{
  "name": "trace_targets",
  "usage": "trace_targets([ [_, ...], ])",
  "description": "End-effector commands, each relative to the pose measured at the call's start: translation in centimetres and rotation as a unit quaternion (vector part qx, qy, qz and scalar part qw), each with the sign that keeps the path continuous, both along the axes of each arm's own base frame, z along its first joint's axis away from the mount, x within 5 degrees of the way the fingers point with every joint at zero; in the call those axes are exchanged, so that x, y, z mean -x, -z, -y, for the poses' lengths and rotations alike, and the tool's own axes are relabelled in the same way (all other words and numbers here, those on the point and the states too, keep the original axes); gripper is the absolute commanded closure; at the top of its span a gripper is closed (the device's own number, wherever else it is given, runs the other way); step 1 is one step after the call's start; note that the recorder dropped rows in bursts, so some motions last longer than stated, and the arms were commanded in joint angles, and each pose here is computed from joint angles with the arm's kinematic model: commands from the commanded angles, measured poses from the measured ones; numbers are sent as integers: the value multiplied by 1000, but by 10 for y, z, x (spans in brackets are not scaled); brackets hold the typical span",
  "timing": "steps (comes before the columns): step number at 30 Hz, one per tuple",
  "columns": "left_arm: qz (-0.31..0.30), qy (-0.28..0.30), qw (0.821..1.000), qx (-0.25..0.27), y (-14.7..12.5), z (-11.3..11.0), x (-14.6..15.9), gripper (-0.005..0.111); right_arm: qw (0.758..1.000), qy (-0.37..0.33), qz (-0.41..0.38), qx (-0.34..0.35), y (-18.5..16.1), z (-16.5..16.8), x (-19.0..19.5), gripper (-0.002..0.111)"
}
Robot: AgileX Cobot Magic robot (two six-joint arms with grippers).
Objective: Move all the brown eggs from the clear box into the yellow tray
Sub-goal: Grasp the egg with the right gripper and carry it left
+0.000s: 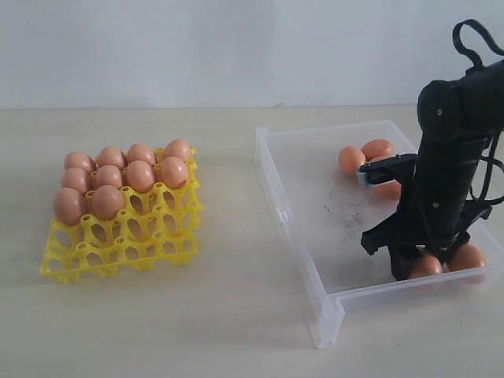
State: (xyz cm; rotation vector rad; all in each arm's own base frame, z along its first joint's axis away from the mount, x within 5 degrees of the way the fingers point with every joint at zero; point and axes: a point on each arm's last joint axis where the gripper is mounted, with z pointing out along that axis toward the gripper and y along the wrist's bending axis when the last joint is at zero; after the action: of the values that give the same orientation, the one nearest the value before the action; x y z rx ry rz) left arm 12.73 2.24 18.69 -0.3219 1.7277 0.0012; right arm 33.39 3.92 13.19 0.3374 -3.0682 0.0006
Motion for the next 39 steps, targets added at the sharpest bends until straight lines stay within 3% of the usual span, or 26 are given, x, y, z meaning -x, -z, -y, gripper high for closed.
trace_targets([
  [1, -1, 2, 1000, 1, 1, 1, 1, 103, 993, -1, 118, -13, -17, 0, -16, 108],
  [6, -1, 2, 1000, 1, 1, 1, 1, 103, 943, 9, 322, -80, -66, -21, -36, 108],
  [14, 0, 2, 1000, 1, 0, 1, 1, 103, 847, -66, 509, -139, -96, -103, -41, 108],
  [22, 0, 2, 1000, 1, 0, 1, 1, 103, 779, -86, 590, -196, -115, -153, -27, 108],
  [26, 1, 2, 1000, 1, 0, 1, 1, 103, 737, -68, 622, -254, -127, -168, -21, 108],
  [30, 2, 2, 1000, 1, 0, 1, 1, 103, 697, -103, 637, -312, -137, -180, -15, 108],
  [35, 2, 2, 1000, 1, 0, 1, 1, 103, 631, -144, 663, -377, -135, -185, 1, 108],
  [39, 2, 2, 1000, 1, 0, 1, 1, 103, 621, -115, 675, -381, -110, -178, 5, 108],
])
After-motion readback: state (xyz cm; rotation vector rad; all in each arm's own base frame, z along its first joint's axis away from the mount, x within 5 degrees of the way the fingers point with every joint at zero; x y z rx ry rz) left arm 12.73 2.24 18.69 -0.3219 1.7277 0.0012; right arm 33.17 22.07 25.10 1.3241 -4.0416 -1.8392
